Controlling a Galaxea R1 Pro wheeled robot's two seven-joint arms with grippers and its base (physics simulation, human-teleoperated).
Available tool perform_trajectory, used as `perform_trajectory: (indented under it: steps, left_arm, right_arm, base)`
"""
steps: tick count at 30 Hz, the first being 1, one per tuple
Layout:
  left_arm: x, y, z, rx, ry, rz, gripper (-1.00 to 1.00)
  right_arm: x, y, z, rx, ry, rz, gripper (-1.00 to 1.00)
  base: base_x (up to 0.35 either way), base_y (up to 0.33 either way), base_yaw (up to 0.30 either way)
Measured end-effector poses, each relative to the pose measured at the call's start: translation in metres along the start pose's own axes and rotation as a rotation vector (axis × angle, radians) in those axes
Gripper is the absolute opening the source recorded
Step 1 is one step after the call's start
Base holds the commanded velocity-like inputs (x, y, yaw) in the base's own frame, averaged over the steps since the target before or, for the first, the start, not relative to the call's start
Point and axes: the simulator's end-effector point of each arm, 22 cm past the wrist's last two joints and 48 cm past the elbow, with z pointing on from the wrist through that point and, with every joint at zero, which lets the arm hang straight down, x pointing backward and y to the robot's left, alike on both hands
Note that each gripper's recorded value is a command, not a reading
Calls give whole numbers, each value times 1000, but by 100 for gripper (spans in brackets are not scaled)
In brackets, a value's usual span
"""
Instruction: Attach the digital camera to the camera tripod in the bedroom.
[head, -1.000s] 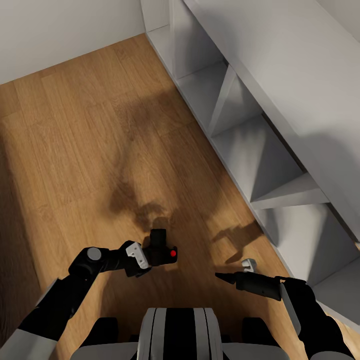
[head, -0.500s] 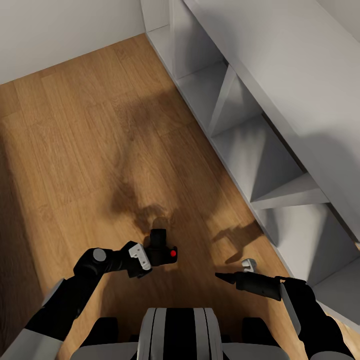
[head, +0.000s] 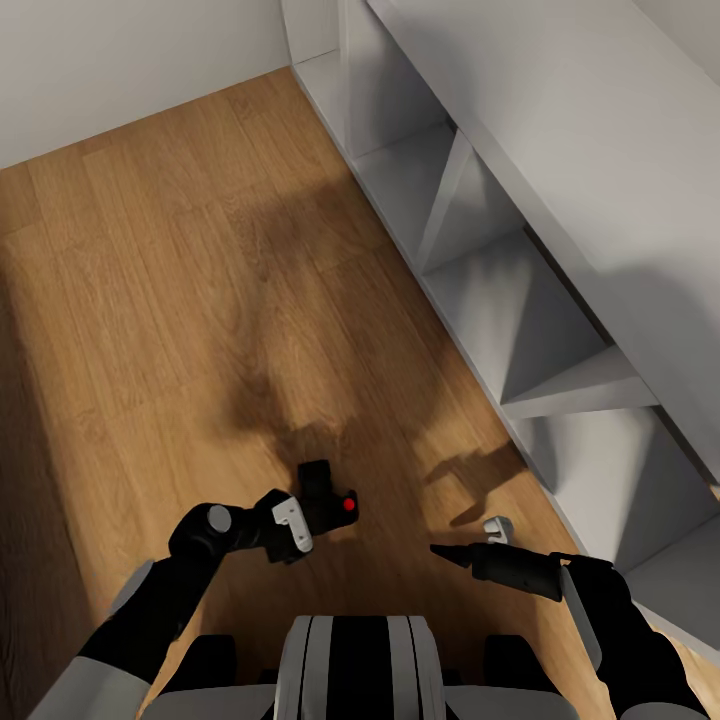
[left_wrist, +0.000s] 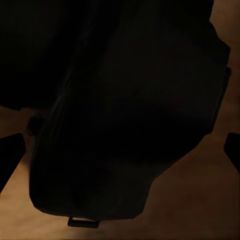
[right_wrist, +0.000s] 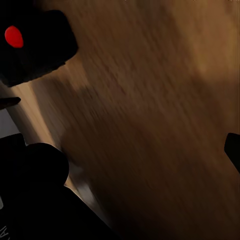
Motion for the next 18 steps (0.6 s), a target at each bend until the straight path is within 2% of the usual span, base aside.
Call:
perform_trajectory:
  steps: [3, 17, 18]
  left_arm:
    - [-1, -1, 2, 0, -1, 23, 100]
    - [6, -8, 8, 17, 14, 14, 100]
    - [5, -8, 8, 17, 14, 13, -100]
  right_arm:
    - [0, 0, 0, 0, -1, -1, 100]
    - [0, -1, 0, 3, -1, -2, 100]
    - [0, -1, 0, 3, -1, -2, 100]
  base:
    - [0, 0, 0]
    - [0, 0, 0]
    - [0, 0, 0]
